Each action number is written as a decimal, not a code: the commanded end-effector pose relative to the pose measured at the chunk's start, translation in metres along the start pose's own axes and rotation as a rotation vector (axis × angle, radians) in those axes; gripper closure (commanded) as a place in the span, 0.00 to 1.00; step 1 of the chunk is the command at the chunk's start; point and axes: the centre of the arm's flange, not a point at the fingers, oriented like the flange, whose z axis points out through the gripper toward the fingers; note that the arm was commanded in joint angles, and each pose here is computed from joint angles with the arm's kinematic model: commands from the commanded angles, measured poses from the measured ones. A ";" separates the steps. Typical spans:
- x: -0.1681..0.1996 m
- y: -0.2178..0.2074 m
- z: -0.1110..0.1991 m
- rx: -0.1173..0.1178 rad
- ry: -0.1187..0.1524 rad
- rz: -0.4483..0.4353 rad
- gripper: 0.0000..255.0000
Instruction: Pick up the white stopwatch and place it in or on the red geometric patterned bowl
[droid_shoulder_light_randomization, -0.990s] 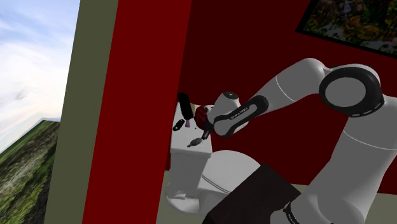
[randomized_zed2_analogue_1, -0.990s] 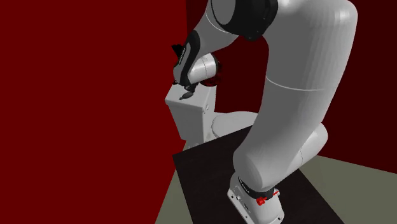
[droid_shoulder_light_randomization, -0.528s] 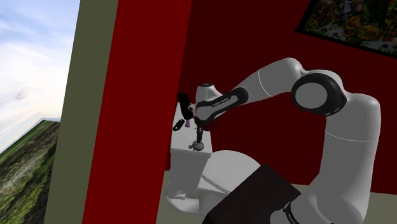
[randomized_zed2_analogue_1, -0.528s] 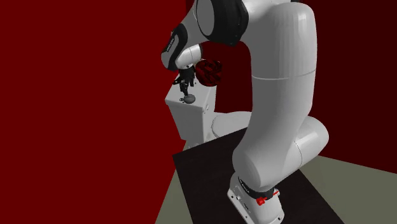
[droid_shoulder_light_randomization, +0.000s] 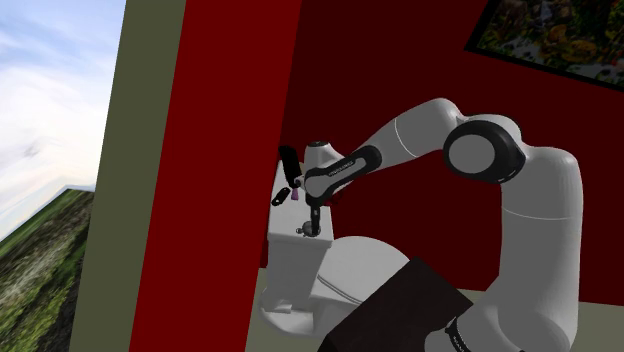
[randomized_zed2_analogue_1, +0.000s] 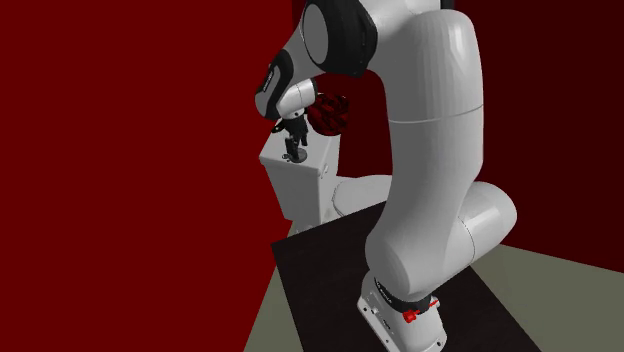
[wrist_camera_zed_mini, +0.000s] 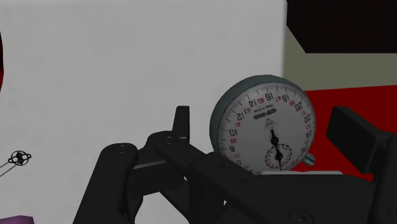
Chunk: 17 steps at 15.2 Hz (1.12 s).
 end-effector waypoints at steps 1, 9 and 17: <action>0.000 0.000 0.002 0.000 0.000 0.000 0.00; 0.000 -0.001 0.001 0.000 0.000 0.000 1.00; -0.001 -0.001 -0.003 0.000 0.000 0.000 1.00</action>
